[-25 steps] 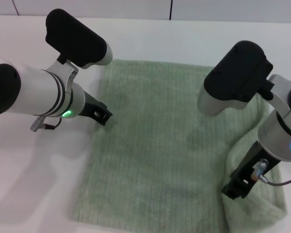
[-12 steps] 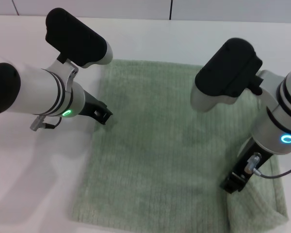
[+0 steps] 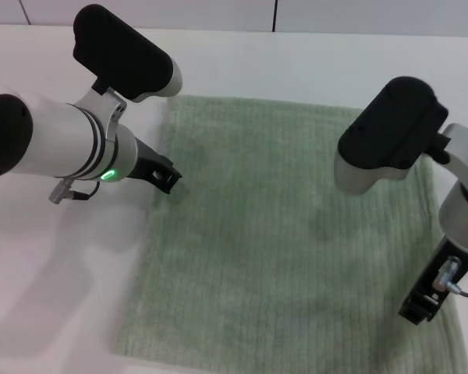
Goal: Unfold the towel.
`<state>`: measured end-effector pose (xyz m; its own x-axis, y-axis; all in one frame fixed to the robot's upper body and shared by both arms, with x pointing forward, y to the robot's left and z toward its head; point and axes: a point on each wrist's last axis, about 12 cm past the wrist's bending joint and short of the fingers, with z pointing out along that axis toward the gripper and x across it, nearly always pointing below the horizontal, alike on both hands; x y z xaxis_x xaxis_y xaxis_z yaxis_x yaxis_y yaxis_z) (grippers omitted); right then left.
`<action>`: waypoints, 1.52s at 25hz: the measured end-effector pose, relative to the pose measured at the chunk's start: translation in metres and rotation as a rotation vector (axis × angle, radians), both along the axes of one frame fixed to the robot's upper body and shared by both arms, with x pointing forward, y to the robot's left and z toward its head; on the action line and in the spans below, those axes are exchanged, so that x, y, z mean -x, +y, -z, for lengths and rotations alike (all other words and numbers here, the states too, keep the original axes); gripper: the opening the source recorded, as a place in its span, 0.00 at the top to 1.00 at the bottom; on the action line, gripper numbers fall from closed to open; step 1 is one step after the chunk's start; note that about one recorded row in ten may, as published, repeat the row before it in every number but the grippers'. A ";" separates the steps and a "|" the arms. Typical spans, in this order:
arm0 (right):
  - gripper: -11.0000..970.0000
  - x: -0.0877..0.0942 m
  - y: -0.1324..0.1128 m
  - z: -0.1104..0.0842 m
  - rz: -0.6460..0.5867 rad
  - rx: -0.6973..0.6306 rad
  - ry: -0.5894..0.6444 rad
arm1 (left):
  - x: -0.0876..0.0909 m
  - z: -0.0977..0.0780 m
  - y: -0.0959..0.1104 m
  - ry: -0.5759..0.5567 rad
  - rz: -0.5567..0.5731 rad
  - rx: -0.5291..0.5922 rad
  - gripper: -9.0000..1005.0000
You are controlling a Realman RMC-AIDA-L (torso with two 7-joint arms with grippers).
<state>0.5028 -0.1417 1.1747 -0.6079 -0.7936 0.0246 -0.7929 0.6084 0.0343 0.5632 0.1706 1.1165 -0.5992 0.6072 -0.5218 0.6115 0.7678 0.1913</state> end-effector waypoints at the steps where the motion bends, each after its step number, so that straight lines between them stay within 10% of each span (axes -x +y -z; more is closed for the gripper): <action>1: 0.64 0.001 -0.001 -0.003 0.000 -0.006 -0.005 | -0.001 0.000 0.000 -0.001 0.001 -0.001 0.94; 13: 0.64 -0.005 -0.020 -0.003 0.071 -0.101 -0.157 | -0.013 -0.027 0.000 -0.163 0.014 0.007 0.92; 23: 0.64 -0.017 -0.045 -0.016 0.174 -0.432 -0.735 | -0.014 -0.064 0.062 -0.888 -0.104 0.199 0.90; 31: 0.64 -0.016 -0.067 -0.006 0.369 -0.807 -1.112 | 0.021 -0.028 0.131 -1.162 -0.407 0.424 0.89; 38: 0.64 -0.018 -0.058 0.038 0.386 -0.699 -1.385 | 0.050 0.016 0.166 -1.270 -0.511 0.478 0.88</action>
